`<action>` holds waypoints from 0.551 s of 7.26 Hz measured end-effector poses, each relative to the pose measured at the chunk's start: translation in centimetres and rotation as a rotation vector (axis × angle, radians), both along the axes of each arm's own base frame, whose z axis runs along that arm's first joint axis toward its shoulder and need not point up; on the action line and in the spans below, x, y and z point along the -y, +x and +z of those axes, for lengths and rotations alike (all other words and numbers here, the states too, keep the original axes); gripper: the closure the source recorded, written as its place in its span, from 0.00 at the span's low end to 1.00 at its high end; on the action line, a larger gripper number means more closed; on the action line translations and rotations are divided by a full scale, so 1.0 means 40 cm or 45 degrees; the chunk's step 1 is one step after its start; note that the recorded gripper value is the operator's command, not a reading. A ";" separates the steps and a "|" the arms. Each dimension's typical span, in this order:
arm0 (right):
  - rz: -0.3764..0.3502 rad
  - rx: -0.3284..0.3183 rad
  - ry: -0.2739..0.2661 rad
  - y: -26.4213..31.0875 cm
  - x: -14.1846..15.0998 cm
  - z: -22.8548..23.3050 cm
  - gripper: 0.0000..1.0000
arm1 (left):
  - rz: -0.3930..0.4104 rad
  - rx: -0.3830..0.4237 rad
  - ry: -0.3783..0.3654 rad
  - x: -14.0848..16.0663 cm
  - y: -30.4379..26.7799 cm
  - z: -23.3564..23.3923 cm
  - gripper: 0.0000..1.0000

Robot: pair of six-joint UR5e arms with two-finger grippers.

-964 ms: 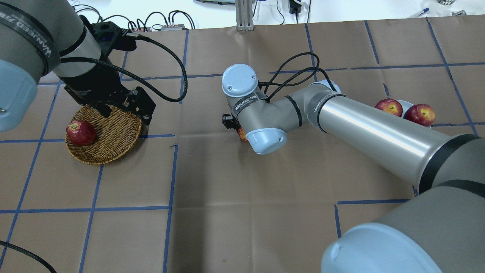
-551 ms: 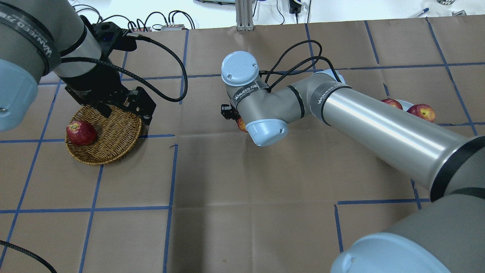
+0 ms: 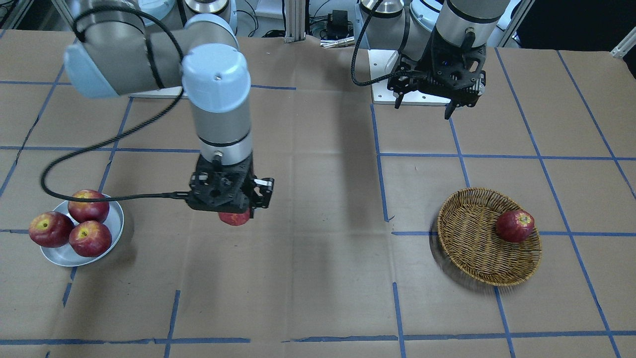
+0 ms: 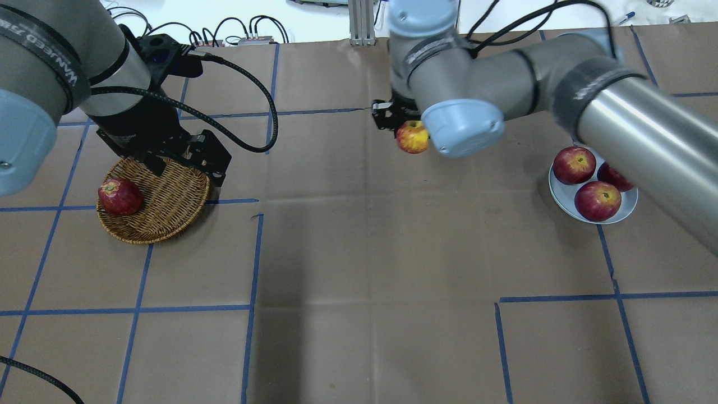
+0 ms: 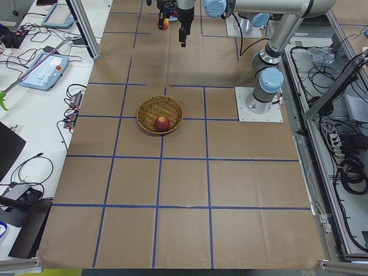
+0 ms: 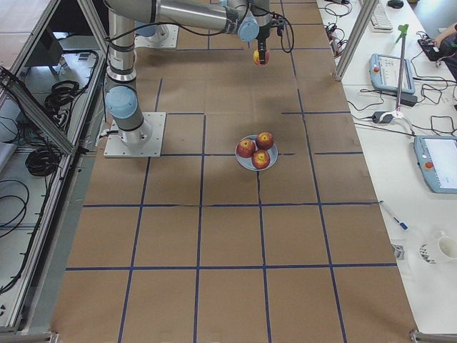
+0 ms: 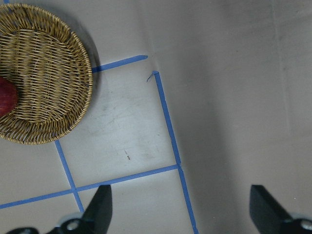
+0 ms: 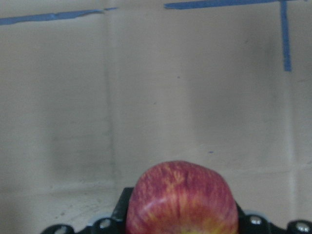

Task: Transfer apple from basket to plate
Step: 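Lift the apple with the right gripper and carry it over the white plate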

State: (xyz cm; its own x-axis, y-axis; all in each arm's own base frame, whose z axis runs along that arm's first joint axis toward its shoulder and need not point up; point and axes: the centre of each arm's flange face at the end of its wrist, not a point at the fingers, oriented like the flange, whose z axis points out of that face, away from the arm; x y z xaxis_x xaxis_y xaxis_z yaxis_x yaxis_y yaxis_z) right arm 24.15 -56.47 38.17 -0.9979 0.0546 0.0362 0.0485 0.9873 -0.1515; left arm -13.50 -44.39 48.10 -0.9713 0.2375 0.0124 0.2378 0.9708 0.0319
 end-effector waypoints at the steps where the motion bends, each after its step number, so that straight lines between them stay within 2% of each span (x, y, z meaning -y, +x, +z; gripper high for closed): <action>1: 0.037 -0.022 0.013 -0.155 0.012 0.064 0.38 | -0.001 0.000 0.003 -0.005 -0.001 -0.004 0.01; 2: 0.069 -0.042 0.025 -0.304 0.016 0.106 0.38 | -0.001 0.000 0.004 -0.009 -0.001 -0.006 0.01; 4: 0.105 -0.061 0.069 -0.566 0.011 0.107 0.38 | -0.002 0.000 0.005 -0.011 -0.001 -0.007 0.01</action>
State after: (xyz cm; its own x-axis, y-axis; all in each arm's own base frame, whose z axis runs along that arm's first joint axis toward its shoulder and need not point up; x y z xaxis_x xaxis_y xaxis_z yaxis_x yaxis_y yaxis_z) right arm 1.53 -56.92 42.44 -0.9959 -0.0310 0.0850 -0.0393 0.9944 -0.0979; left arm -13.56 -43.96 47.83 -0.9710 0.2387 0.0130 0.2390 0.9704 0.0356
